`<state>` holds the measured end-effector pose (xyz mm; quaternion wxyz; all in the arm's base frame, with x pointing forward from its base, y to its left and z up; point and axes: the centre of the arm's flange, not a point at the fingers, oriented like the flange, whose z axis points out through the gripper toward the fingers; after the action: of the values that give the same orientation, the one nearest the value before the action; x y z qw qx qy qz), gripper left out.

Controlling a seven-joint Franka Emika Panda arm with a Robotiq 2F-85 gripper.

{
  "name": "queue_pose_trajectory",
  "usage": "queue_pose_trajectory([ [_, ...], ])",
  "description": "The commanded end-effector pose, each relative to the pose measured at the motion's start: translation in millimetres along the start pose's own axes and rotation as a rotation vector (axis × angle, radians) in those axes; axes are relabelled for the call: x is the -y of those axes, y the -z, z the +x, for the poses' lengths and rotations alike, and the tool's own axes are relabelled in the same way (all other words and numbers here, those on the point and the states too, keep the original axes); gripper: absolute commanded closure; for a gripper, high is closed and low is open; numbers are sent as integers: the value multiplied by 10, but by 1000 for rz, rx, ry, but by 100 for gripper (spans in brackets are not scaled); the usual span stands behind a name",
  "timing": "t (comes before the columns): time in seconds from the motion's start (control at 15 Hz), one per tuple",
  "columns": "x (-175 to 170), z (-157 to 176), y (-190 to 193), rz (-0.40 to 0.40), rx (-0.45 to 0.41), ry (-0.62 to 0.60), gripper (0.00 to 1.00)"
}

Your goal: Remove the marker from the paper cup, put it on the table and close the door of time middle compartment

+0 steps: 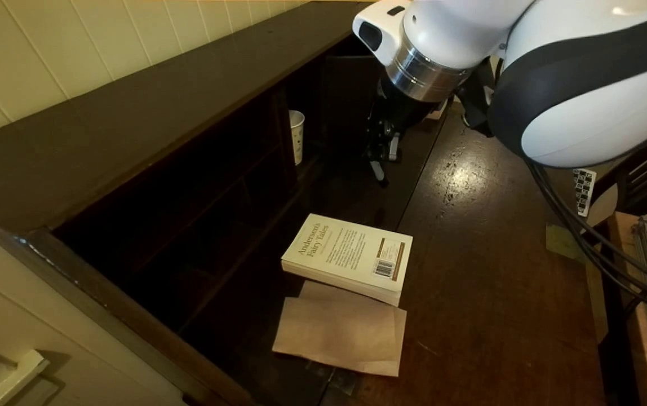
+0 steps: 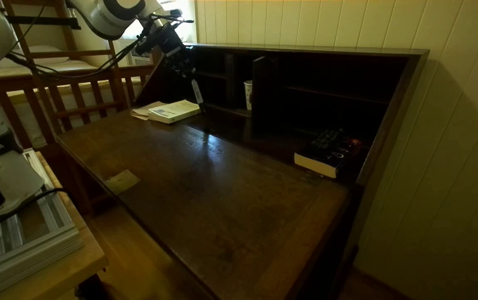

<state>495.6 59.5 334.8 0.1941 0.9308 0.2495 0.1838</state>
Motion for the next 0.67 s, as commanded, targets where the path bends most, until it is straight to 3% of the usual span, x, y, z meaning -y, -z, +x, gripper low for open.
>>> queue_pose_trajectory([
  [0.0,-53,102,-117,19,25,29,95],
  [0.6,-8,134,-291,33,70,47,95],
])
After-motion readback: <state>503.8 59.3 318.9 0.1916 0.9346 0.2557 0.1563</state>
